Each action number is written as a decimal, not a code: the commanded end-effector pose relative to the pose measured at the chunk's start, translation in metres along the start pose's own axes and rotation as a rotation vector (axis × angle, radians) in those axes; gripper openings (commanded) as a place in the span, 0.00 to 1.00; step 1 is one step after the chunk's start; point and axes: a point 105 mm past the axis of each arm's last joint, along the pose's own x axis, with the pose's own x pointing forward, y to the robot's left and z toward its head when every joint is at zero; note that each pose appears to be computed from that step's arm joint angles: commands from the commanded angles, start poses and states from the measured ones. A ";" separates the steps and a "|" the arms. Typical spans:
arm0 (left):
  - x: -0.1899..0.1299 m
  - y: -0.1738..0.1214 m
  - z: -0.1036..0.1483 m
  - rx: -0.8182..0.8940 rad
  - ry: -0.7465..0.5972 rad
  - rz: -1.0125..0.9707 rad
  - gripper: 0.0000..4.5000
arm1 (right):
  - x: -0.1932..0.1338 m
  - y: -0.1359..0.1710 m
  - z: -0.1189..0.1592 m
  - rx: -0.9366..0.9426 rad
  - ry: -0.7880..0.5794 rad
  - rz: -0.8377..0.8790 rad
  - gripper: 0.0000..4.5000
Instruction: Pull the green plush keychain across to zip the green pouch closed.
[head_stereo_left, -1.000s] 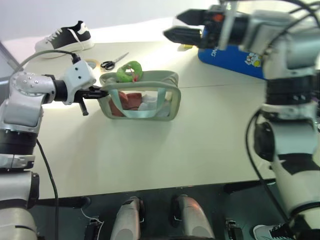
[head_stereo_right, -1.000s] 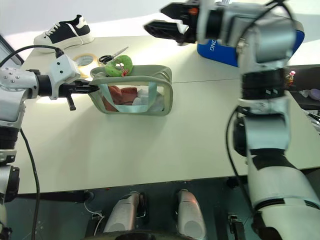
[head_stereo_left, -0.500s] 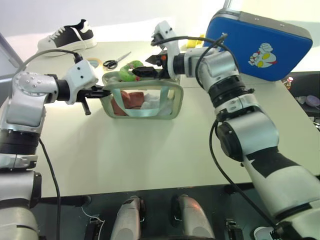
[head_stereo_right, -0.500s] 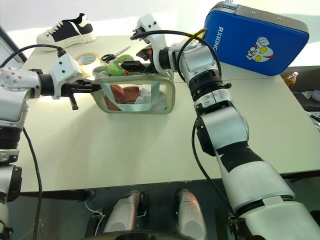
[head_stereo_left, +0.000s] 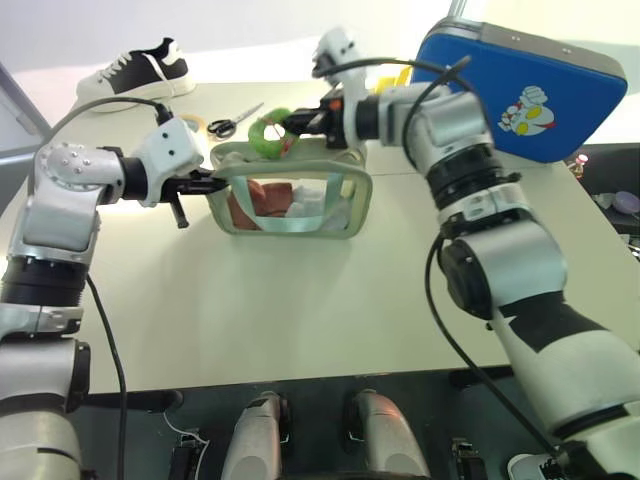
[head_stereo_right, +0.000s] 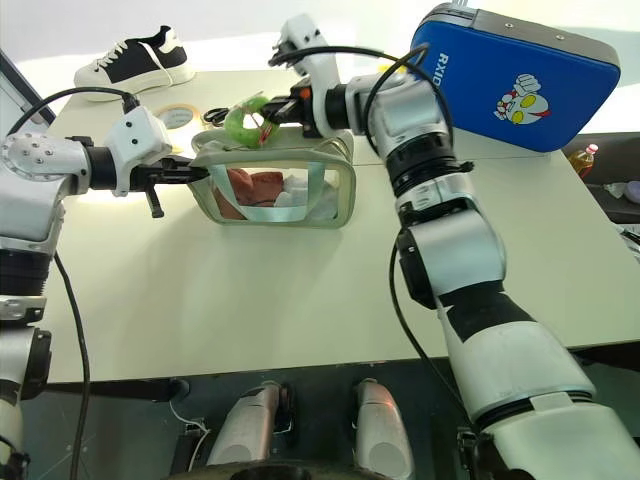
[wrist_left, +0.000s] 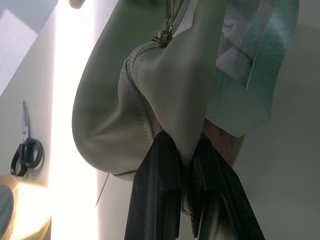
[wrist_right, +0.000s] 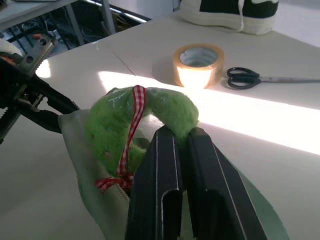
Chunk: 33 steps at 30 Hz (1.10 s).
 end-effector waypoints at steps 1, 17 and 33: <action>-0.004 0.005 0.010 0.035 -0.020 0.010 0.00 | -0.044 -0.010 0.027 -0.064 -0.094 -0.084 0.03; -0.011 0.008 0.006 0.041 0.003 0.006 0.00 | -0.121 -0.063 -0.107 -0.706 0.421 -0.539 0.03; -0.011 0.004 0.008 0.036 0.002 0.000 0.00 | -0.050 -0.017 -0.211 -0.389 0.406 -0.375 0.03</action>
